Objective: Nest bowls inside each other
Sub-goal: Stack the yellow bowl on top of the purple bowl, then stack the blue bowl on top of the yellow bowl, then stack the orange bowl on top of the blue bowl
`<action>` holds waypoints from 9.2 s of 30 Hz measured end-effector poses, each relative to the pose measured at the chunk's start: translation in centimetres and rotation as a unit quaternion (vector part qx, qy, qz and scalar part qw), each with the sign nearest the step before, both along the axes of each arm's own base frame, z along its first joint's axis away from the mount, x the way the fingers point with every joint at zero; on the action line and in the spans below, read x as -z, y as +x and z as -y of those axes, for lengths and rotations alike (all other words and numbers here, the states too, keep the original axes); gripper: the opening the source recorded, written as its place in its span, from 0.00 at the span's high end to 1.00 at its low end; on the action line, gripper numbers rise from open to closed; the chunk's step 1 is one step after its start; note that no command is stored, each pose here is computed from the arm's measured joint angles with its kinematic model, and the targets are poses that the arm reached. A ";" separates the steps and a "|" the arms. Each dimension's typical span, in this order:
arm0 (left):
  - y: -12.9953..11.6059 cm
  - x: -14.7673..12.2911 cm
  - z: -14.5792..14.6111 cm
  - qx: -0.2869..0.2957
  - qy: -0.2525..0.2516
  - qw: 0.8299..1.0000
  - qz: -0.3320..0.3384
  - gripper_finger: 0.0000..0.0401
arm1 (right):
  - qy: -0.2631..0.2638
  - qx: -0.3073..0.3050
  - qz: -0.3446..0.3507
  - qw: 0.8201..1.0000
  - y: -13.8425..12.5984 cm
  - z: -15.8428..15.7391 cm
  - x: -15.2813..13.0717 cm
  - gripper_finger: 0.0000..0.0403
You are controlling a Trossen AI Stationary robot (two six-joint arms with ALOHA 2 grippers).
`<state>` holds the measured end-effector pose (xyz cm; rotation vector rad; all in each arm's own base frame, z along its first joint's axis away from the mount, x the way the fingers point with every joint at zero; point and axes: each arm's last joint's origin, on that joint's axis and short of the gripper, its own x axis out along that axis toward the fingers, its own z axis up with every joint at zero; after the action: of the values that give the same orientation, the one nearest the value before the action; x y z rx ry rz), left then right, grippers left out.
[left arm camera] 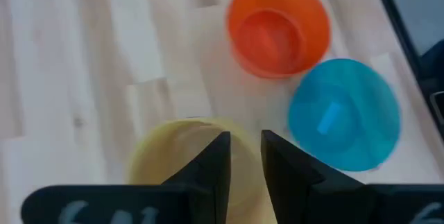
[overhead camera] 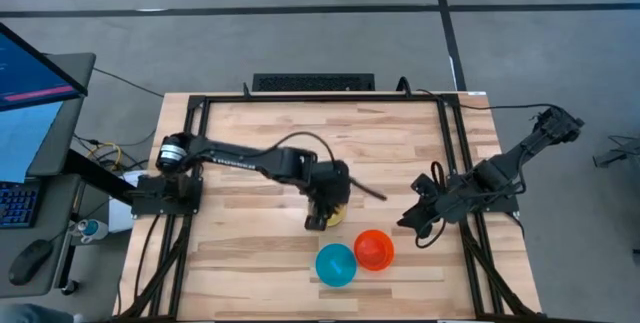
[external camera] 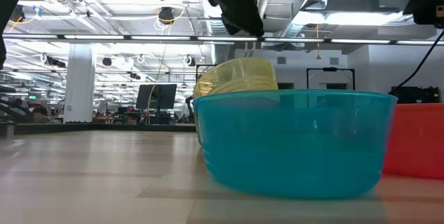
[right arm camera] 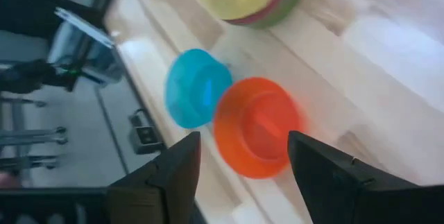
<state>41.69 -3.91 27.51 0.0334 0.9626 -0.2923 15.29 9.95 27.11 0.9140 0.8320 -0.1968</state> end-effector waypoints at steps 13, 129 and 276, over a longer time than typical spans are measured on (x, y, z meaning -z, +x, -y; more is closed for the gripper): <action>-0.1 4.0 3.1 -0.019 -0.048 0.999 0.013 0.82 | -0.004 0.030 -0.022 0.999 -0.2 0.4 0.3 0.41; 2.1 2.5 -6.5 -0.137 -0.010 0.979 -0.148 1.00 | -0.122 -0.026 -0.035 0.992 -0.4 1.5 0.6 0.40; -31.2 -5.8 -1.1 -0.172 -0.118 0.822 0.530 0.70 | -0.075 -0.067 -0.039 0.994 19.1 9.5 0.1 0.97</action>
<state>10.45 -2.82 33.27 -0.1909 -0.1976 -0.0219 34.36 0.41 27.02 0.7100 0.9349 -0.1769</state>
